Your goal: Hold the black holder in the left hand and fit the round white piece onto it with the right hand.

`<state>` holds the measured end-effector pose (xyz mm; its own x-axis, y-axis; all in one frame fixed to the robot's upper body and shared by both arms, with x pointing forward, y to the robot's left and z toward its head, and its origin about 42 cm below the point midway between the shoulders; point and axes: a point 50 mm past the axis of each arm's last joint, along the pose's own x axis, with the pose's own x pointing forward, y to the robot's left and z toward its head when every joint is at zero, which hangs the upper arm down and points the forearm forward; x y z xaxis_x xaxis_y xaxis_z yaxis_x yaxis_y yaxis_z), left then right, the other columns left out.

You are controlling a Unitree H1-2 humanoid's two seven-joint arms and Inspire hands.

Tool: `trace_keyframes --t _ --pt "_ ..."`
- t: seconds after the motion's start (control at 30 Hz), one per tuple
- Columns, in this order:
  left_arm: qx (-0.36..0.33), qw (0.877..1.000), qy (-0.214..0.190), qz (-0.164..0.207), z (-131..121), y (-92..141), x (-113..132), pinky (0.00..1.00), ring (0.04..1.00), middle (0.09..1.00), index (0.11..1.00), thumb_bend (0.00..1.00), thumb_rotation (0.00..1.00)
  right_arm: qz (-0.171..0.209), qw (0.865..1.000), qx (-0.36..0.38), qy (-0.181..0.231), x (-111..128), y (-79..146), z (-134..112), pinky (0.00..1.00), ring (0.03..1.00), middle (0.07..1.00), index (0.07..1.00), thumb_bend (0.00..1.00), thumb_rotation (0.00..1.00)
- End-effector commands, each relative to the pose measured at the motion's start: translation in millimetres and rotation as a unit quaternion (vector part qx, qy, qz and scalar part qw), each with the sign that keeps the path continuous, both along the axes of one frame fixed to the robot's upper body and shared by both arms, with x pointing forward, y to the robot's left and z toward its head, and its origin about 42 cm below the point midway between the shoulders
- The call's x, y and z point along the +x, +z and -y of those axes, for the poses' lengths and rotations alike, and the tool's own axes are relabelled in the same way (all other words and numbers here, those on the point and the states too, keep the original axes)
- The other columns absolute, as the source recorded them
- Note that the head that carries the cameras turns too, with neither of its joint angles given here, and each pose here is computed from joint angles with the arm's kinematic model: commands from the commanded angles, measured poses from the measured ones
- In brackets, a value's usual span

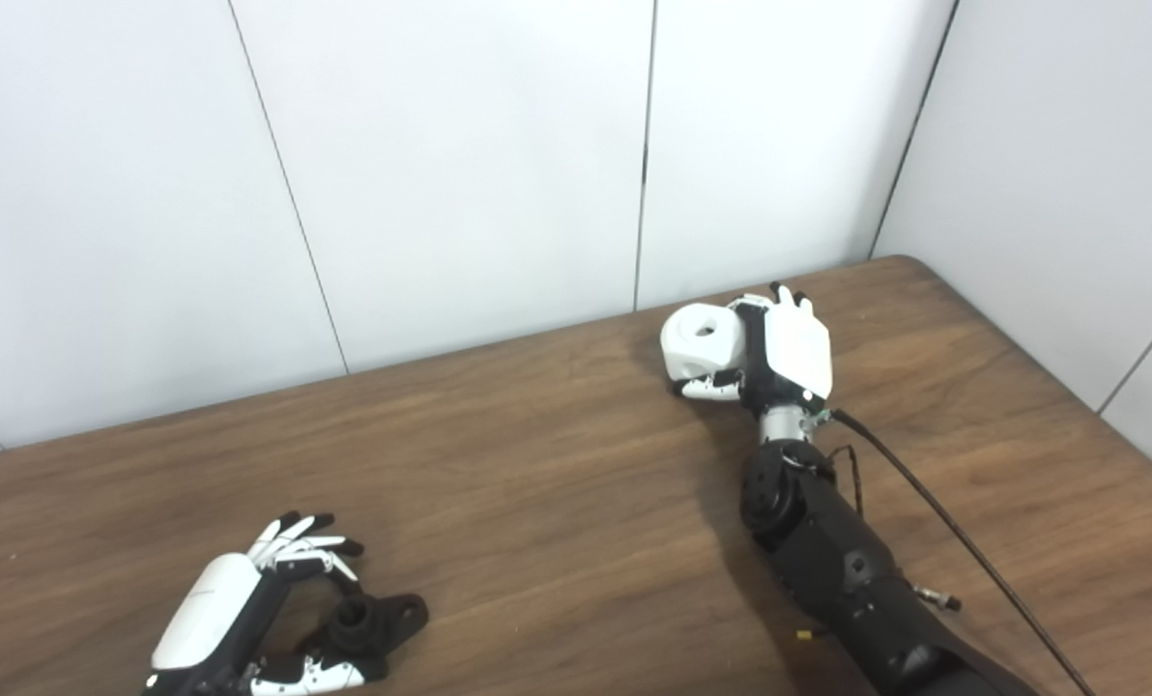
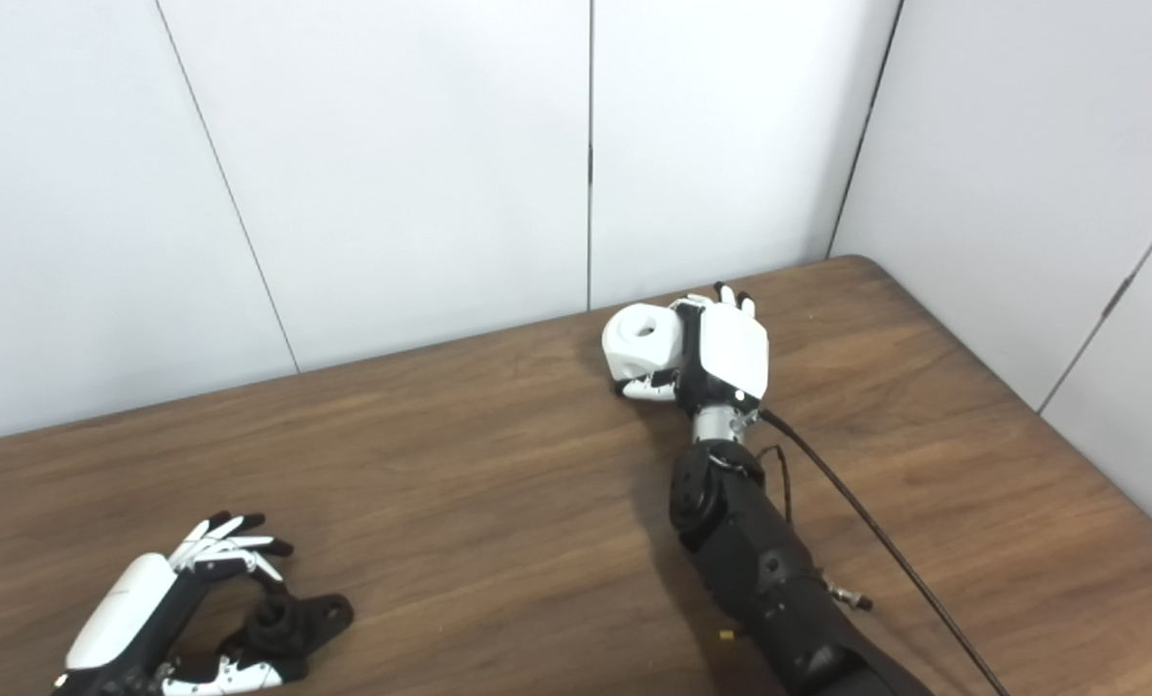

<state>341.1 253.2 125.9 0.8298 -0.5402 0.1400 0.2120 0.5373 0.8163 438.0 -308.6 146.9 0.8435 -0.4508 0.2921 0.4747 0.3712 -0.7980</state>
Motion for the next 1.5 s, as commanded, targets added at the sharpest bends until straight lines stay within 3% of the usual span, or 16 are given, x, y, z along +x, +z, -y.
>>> trace_keyframes --t 0.0,0.37,0.57,1.0,1.3,1.47 --pt "-0.015 0.999 -0.002 0.030 -2 15 4 1.00 0.923 0.765 0.481 0.52 0.04 0.032 0.999 -0.008 0.003 9 17 -1 1.00 0.949 0.787 0.484 0.52 0.16" --pt "-0.015 0.999 -0.002 0.028 -1 10 5 1.00 0.926 0.766 0.481 0.52 0.04 0.059 0.998 -0.003 0.025 4 26 -4 1.00 0.949 0.788 0.484 0.52 0.15" --pt "-0.016 1.000 0.001 0.027 -2 10 7 1.00 0.926 0.765 0.481 0.52 0.04 0.063 0.993 0.069 0.065 -4 31 -11 1.00 0.969 0.794 0.484 0.52 0.15" --pt "-0.006 1.000 -0.001 0.020 -1 8 8 1.00 0.935 0.772 0.481 0.52 0.04 0.061 0.961 0.204 0.175 -30 53 -48 1.00 0.971 0.815 0.486 0.52 0.15" --pt "0.000 1.000 -0.003 0.017 4 7 8 1.00 0.939 0.778 0.481 0.52 0.04 0.041 0.932 0.231 0.275 -48 71 -72 1.00 1.000 0.838 0.485 0.52 0.15" --pt "0.002 1.000 -0.003 0.007 10 4 9 1.00 0.955 0.787 0.481 0.52 0.05 0.015 0.923 0.215 0.319 -61 77 -83 1.00 1.000 0.840 0.484 0.52 0.15"
